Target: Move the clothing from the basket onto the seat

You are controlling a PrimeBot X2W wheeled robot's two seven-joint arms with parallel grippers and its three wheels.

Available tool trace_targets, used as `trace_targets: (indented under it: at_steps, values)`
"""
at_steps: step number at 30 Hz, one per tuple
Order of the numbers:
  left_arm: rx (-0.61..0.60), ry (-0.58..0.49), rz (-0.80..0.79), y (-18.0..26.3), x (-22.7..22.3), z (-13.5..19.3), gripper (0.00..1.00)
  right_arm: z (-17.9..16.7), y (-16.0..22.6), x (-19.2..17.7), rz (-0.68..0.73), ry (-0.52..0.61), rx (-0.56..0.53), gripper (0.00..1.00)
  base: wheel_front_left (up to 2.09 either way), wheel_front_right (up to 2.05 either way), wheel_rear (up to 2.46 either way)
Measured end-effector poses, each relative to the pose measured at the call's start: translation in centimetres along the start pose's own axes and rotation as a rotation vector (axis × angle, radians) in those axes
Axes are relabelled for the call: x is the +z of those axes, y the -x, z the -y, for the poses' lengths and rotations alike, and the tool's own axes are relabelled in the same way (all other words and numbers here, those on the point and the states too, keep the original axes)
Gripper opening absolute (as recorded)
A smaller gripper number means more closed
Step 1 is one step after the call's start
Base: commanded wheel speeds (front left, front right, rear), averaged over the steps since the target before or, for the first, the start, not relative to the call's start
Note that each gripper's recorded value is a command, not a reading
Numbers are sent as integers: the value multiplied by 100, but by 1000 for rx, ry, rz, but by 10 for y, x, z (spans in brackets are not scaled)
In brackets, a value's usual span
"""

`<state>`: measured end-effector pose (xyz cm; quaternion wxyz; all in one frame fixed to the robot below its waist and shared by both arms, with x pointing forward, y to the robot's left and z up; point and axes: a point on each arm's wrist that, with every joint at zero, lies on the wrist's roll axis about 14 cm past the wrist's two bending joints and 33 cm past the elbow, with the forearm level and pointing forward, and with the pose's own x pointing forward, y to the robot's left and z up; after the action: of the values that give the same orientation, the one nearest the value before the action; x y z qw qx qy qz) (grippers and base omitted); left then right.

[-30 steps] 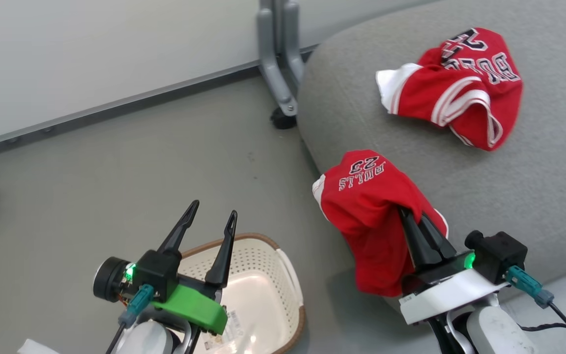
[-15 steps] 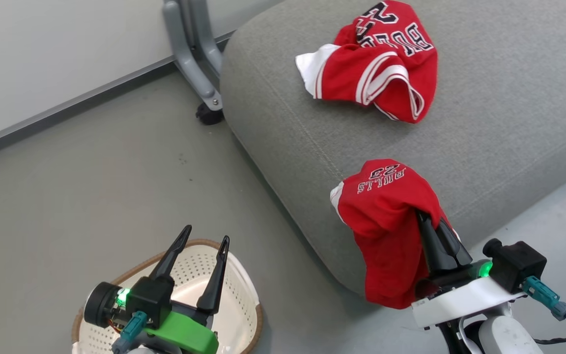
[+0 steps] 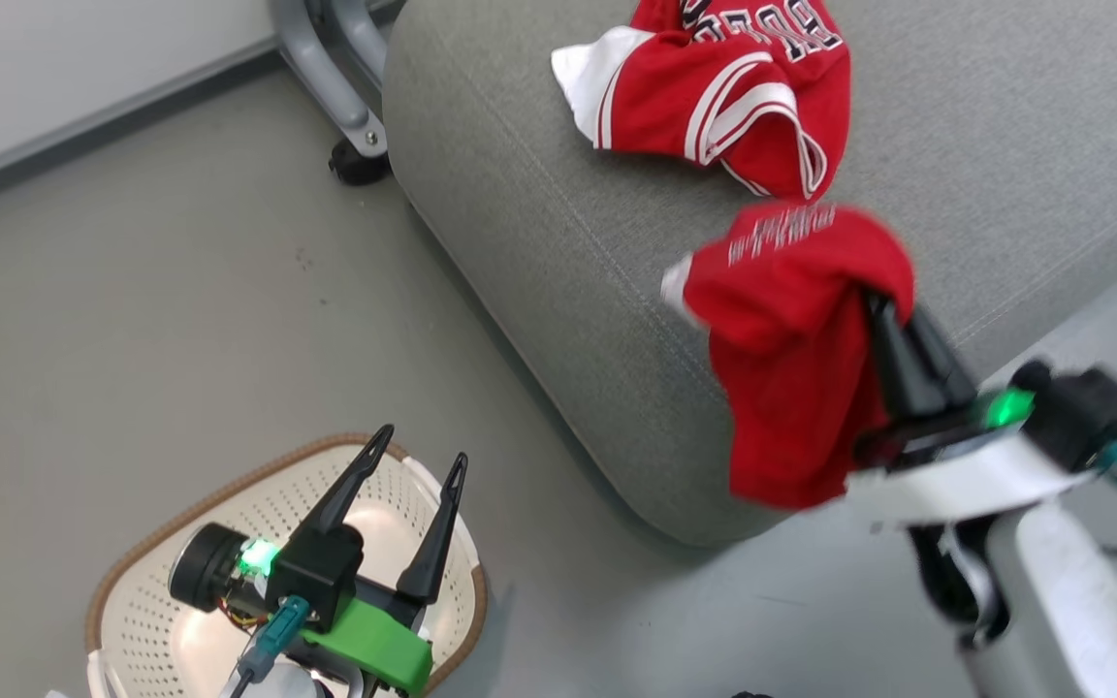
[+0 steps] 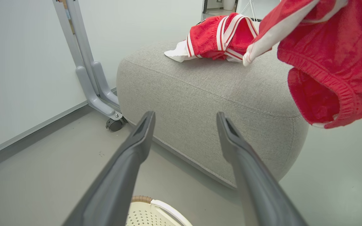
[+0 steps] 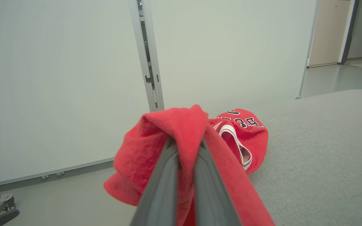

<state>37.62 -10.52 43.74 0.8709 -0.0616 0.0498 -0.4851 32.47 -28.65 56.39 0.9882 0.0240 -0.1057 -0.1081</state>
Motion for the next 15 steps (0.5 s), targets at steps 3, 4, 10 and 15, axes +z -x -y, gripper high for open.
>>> trace_targets:
  at_steps: [3, 4, 10, 15]
  values:
    - [-19, -2, -7, -5, -7, -6, 100, 13, -32, 25, 75, 69, 10, 0, 0, 0, 0]
    - [-22, 3, -7, -7, -10, -9, 100, 18, -43, 32, 90, 111, 17, 0, 0, 0, 0]
    - [-58, 28, 15, -22, -18, -21, 100, 61, -107, 71, 174, 281, -24, 0, 0, 0, 0]
    - [-84, 26, 36, -34, -25, -36, 100, 81, -158, 77, 197, 305, -53, 0, 0, 0, 0]
